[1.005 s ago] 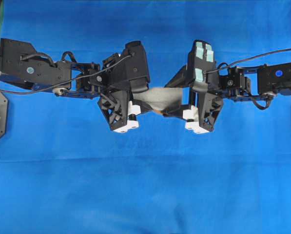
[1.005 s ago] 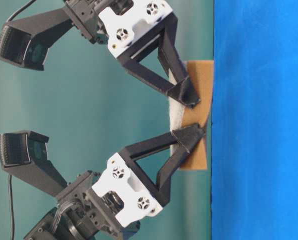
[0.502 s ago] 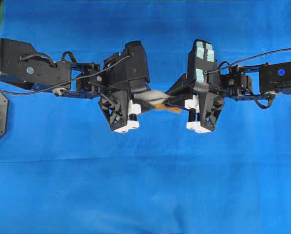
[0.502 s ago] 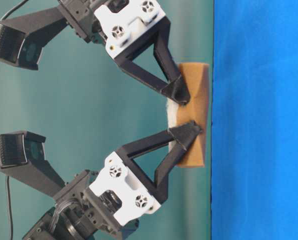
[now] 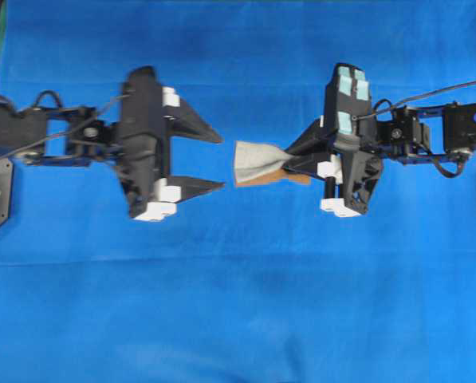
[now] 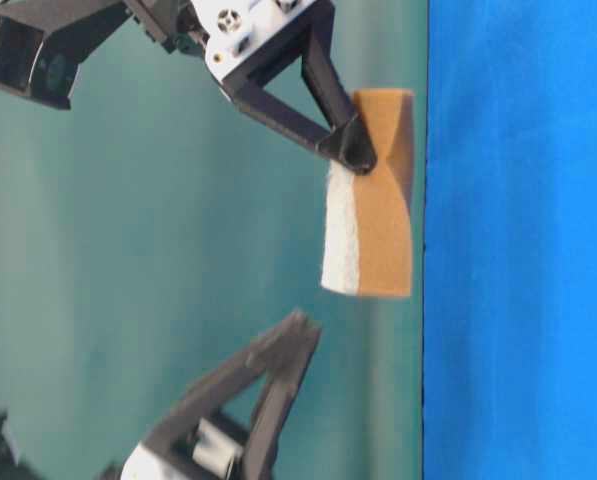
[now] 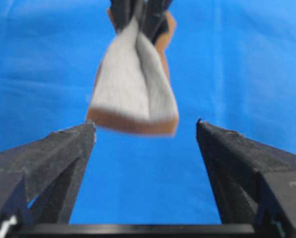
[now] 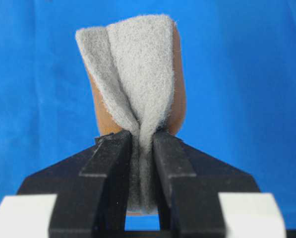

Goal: Hand over the sponge with the left arm and wipe it with the right arm.
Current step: 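Open the left gripper and pull it back, leaving sponge in right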

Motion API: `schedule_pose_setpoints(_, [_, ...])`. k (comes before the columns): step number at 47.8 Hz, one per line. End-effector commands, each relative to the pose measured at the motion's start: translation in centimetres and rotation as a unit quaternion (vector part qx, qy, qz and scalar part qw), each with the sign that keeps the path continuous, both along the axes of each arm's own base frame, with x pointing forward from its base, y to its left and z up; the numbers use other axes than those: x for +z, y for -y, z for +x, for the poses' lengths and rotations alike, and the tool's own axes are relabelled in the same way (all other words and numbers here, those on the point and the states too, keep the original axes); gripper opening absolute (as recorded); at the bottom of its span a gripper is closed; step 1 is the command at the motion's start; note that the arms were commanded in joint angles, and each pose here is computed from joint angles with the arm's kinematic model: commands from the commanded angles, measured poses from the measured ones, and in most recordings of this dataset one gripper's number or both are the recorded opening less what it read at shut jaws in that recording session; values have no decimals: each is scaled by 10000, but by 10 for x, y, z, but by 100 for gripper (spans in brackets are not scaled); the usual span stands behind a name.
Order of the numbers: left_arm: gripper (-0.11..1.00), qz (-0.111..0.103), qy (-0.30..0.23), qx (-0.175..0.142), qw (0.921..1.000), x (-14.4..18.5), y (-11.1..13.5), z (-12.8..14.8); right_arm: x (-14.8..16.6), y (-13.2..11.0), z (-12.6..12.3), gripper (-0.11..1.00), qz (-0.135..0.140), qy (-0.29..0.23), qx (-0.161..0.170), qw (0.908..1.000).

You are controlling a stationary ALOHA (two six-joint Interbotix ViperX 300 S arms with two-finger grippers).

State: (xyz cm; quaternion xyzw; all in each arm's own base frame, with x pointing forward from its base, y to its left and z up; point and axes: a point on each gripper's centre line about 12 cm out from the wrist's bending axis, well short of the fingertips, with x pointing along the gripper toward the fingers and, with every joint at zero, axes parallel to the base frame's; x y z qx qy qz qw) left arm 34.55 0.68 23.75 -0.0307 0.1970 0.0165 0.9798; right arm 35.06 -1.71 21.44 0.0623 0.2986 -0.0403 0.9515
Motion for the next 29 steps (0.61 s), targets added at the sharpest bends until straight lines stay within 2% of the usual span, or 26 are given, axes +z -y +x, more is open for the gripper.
schedule_pose_setpoints(1, [78, 16, 383, -21, 9993, 14, 2, -12, 12, 0, -1, 20, -10, 191, -1, 9998])
schedule_pose_setpoints(13, [77, 36, 651, -58, 9979, 17, 4, -22, 7, 0, 1, 20, -9, 168, -1, 9999])
schedule_pose_setpoints(29, [77, 43, 628, -60, 9980, 16, 4, -21, -51, 0, 23, 20, 11, -168, 14, 9999])
